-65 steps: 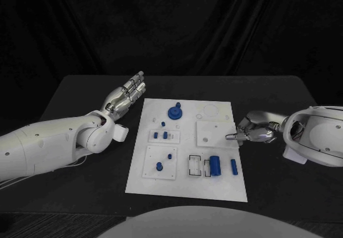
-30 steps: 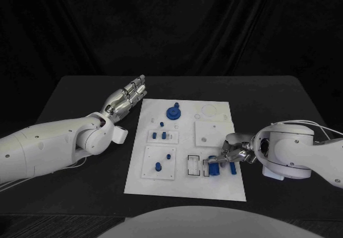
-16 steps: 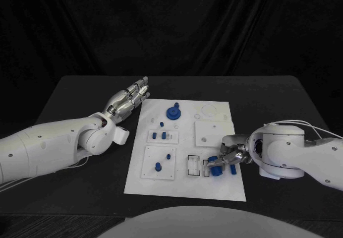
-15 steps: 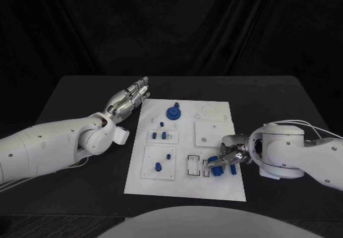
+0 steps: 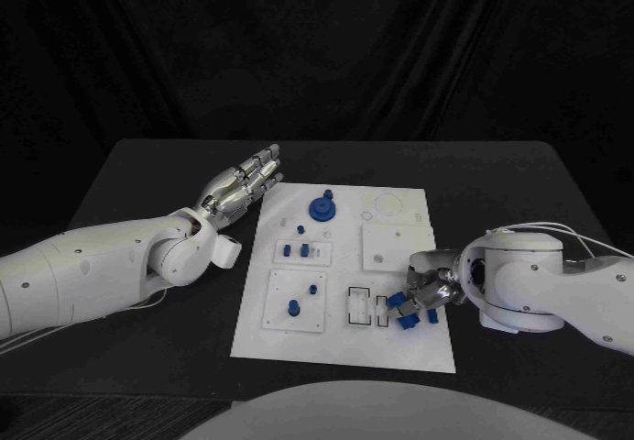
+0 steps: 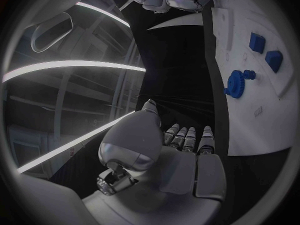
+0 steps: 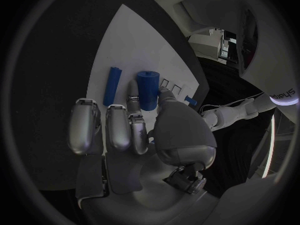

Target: Assemble the parts on the task board

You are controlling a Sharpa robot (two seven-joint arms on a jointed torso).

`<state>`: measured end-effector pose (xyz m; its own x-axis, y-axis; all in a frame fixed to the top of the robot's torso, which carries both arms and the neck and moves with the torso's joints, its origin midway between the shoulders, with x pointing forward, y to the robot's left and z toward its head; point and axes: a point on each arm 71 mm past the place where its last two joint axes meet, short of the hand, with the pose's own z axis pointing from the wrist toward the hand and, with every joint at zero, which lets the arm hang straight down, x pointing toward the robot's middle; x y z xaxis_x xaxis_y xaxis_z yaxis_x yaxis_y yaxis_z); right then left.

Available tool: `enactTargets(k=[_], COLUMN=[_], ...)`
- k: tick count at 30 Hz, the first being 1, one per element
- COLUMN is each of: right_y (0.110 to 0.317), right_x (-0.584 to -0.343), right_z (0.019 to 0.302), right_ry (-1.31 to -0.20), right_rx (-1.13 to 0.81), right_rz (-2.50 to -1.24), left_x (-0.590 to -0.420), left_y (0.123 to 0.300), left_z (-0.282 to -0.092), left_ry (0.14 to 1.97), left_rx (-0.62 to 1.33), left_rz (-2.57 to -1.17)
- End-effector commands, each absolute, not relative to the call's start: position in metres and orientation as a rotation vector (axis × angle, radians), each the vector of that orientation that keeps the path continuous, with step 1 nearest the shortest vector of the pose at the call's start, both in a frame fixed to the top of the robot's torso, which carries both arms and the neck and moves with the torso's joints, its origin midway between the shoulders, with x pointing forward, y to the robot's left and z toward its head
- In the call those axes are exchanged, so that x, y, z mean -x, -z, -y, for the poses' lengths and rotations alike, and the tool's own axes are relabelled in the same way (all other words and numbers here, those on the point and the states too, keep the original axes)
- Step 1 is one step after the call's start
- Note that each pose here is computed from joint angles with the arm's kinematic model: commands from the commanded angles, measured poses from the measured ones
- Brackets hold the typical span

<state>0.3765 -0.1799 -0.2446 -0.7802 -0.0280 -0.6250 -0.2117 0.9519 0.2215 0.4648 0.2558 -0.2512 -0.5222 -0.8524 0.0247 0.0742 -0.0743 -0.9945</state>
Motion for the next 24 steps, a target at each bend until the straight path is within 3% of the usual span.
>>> enactTargets(k=[1,14,24], right_y=[0.248,0.235,0.223], right_x=[-0.377,-0.374,-0.373], right_z=[0.185,0.186,0.188], right_ry=[-0.349,-0.464,-0.585], right_rx=[0.120,-0.018,-0.270], right_rz=[-2.414,-2.322,-2.391], left_x=[-0.463,-0.462,-0.462], left_y=[0.243,0.246,0.246], left_z=[-0.255,-0.255,-0.255], left_ry=[1.779,1.780,1.778], left_rx=[0.812,0.819,0.824], left_rz=[-1.389,-1.402,-1.411])
